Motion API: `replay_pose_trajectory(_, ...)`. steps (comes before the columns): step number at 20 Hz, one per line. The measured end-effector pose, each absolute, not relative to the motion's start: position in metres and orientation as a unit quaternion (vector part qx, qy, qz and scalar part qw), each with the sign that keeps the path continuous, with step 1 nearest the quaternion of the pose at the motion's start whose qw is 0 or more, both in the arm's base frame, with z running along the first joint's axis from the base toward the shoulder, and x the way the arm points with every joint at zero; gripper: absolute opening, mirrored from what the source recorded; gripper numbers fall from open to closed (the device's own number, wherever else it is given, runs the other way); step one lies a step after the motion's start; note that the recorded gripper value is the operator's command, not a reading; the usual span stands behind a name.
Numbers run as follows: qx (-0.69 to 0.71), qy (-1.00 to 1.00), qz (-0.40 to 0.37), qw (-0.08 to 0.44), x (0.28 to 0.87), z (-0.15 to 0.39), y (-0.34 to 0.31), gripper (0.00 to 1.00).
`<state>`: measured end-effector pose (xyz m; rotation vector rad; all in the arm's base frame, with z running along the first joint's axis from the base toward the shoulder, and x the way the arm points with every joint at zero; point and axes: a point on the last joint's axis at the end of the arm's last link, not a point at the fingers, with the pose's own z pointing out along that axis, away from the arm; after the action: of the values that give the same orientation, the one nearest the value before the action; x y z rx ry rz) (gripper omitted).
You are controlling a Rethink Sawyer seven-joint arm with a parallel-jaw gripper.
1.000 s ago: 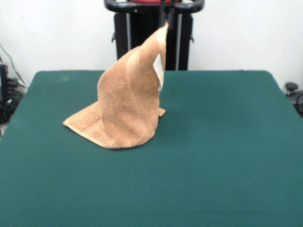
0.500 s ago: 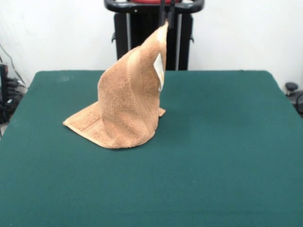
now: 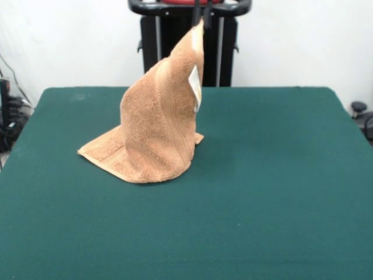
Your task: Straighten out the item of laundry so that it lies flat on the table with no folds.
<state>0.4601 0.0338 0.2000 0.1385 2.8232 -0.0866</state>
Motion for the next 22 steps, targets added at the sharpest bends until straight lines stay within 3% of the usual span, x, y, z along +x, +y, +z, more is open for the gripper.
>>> replay_pose_trajectory(1, 0.049, 0.985, -0.032, 0.162, 0.461, 0.204, 0.033, 1.00)
replay_pose_trajectory(15, 0.053, 0.982, -0.035, 0.176, 0.463, 0.225, 0.029, 1.00)
replay_pose_trajectory(22, 0.050, 0.990, -0.009, 0.132, 0.451, 0.261, 0.035, 1.00)
